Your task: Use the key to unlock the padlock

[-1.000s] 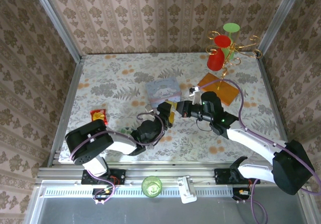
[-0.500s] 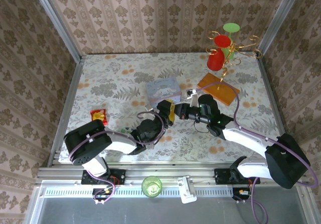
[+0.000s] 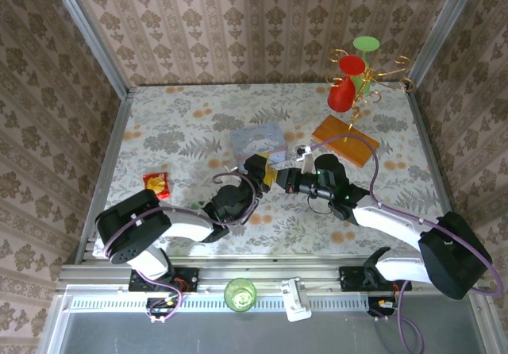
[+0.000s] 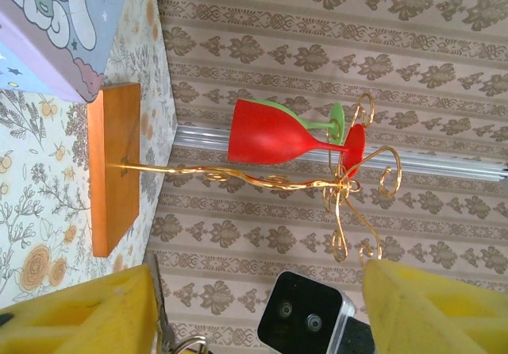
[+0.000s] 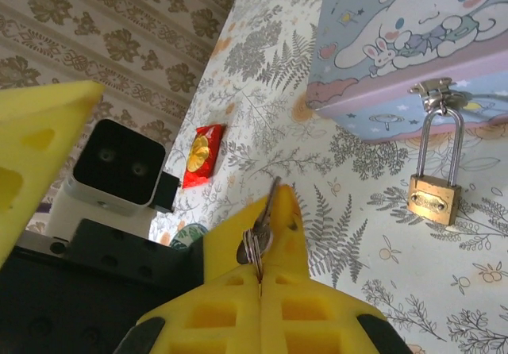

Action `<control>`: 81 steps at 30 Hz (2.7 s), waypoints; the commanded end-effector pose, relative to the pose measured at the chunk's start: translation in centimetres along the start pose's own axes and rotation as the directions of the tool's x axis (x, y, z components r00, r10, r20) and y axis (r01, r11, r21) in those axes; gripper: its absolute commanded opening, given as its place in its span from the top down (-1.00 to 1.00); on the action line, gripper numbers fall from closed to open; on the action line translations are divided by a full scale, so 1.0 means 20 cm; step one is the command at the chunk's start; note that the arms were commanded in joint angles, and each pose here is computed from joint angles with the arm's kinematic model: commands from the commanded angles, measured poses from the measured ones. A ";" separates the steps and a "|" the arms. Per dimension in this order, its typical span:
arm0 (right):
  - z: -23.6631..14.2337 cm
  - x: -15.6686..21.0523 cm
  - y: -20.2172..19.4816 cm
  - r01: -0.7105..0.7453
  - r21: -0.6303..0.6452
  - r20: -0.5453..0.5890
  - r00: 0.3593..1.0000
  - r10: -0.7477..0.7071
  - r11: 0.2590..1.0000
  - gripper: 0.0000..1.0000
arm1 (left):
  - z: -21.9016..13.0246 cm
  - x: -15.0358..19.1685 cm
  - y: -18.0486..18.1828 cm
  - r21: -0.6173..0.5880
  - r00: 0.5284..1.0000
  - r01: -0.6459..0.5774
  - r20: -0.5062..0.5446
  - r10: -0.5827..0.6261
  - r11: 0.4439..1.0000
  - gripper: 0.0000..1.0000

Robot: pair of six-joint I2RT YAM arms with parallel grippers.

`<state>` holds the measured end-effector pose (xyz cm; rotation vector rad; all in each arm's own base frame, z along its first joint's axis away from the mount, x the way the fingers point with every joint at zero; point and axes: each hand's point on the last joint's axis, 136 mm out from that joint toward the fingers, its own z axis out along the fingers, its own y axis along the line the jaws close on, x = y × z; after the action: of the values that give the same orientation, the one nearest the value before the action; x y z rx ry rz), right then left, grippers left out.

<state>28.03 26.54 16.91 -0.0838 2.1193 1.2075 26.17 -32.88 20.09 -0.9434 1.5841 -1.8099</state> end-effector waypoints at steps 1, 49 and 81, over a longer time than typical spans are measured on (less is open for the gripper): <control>-0.01 0.02 0.02 -0.008 -0.018 -0.007 1.000 0.008 1.000 1.00 | -0.01 -0.01 -0.10 0.063 1.000 -0.017 0.002 0.017 0.998 -0.27; -0.25 -0.15 0.14 0.286 -0.092 0.111 0.955 -0.276 0.954 -0.71 | 0.03 0.06 -0.18 -0.011 0.791 -0.587 -0.217 0.571 0.809 1.00; -0.27 -0.20 0.41 0.317 -0.437 0.072 0.945 -0.319 0.842 0.35 | -0.07 0.25 -0.50 0.286 0.632 -0.682 -0.232 0.740 0.673 1.00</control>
<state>24.92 25.92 26.97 -0.6207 1.6942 1.4721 23.56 -35.07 28.03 0.0960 1.7268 -1.4747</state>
